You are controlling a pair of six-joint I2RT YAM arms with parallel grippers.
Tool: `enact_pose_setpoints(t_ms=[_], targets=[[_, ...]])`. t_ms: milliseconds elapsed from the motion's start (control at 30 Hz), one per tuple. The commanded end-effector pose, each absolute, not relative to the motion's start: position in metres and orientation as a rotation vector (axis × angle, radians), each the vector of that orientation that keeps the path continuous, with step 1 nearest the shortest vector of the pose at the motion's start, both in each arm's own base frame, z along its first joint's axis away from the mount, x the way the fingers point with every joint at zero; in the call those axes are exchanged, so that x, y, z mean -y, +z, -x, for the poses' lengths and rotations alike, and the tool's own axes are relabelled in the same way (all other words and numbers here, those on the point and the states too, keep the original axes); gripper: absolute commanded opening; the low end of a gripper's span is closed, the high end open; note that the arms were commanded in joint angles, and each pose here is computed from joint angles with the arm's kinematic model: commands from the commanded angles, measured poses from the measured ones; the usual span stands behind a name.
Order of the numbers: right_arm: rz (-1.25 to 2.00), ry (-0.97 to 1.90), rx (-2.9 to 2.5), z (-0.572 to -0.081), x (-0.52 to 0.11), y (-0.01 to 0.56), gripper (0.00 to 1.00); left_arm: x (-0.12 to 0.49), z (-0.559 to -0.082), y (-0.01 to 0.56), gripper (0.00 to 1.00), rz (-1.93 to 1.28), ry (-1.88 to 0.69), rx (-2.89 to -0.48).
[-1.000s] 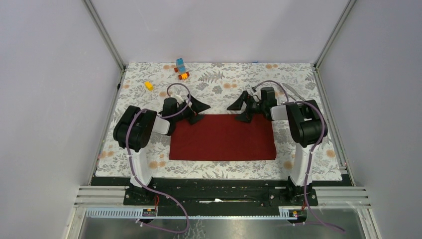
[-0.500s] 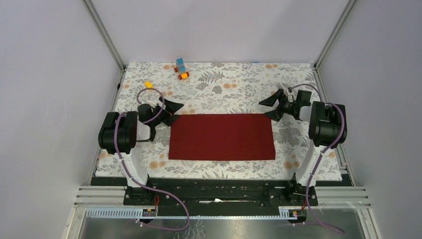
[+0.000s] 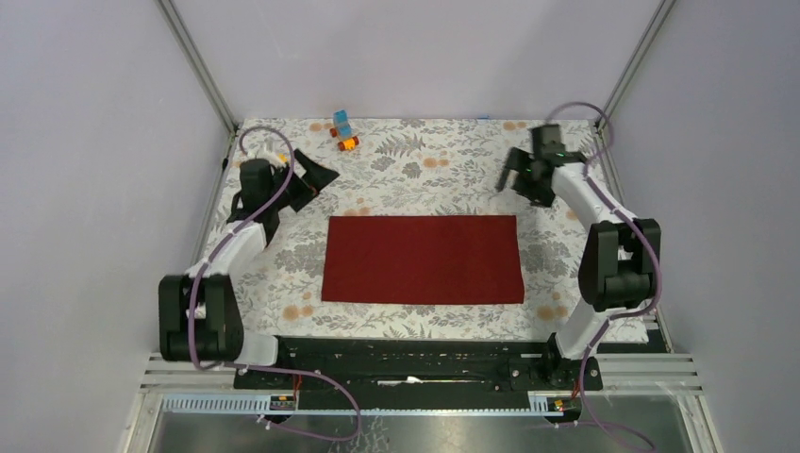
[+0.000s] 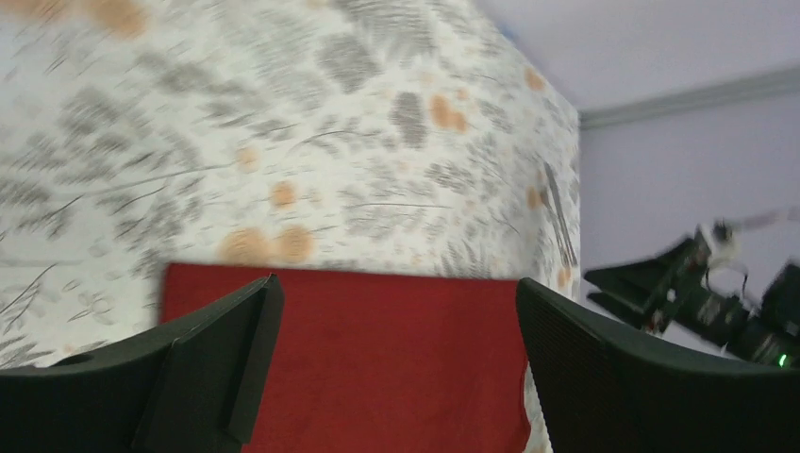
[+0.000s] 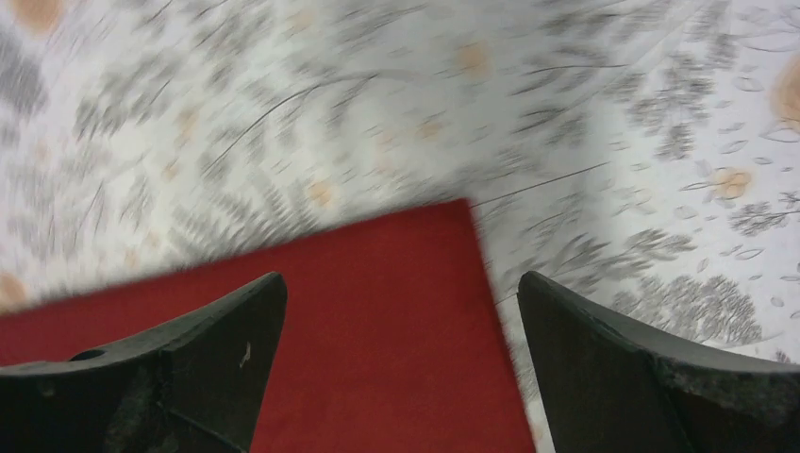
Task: Fold the napkin into a case and place the utensils inside
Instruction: Smooth out the rectangle-folded napkin at the center of the board, then pick up the rectangle-folded napkin from the center of the board.
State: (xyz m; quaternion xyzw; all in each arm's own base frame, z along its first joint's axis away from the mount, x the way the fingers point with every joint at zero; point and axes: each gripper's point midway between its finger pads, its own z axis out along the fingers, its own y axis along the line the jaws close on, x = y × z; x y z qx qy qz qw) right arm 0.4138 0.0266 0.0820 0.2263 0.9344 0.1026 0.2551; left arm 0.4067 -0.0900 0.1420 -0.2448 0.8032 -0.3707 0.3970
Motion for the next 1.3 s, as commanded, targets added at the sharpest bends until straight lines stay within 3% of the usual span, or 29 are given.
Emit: enact_pose_setpoints(t_ms=[0, 233, 433, 600, 800, 1200, 1267], targets=[[-0.265, -0.237, -2.779, -0.339, -0.048, 0.112, 1.00, 0.122, -0.368, 0.212, 0.99, 0.259, -0.907, -2.077], [-0.184, 0.012, -2.893, -0.289, -0.079, 0.089, 0.98, 0.167, -0.272, 0.250, 0.99, -0.108, -1.172, -2.058], [-0.272, 0.055, -2.982, -0.278, -0.066, 0.054, 0.81, 0.172, -0.224, 0.253, 0.99, -0.266, -1.222, -1.994], [-0.278, 0.048, -2.995, -0.289, -0.059, 0.040, 0.71, 0.171, -0.210, 0.241, 0.99, -0.313, -1.219, -2.007], [-0.251, 0.091, -3.020, -0.290, -0.064, 0.022, 0.70, 0.172, -0.202, 0.235, 0.99, -0.324, -1.187, -2.004], [-0.267, -0.043, -3.034, -0.277, -0.058, -0.009, 0.54, 0.174, -0.202, 0.231, 0.99, -0.326, -1.186, -1.991], [-0.254, -0.071, -3.045, -0.276, -0.057, -0.013, 0.46, 0.174, -0.202, 0.231, 0.99, -0.325, -1.186, -1.993]])
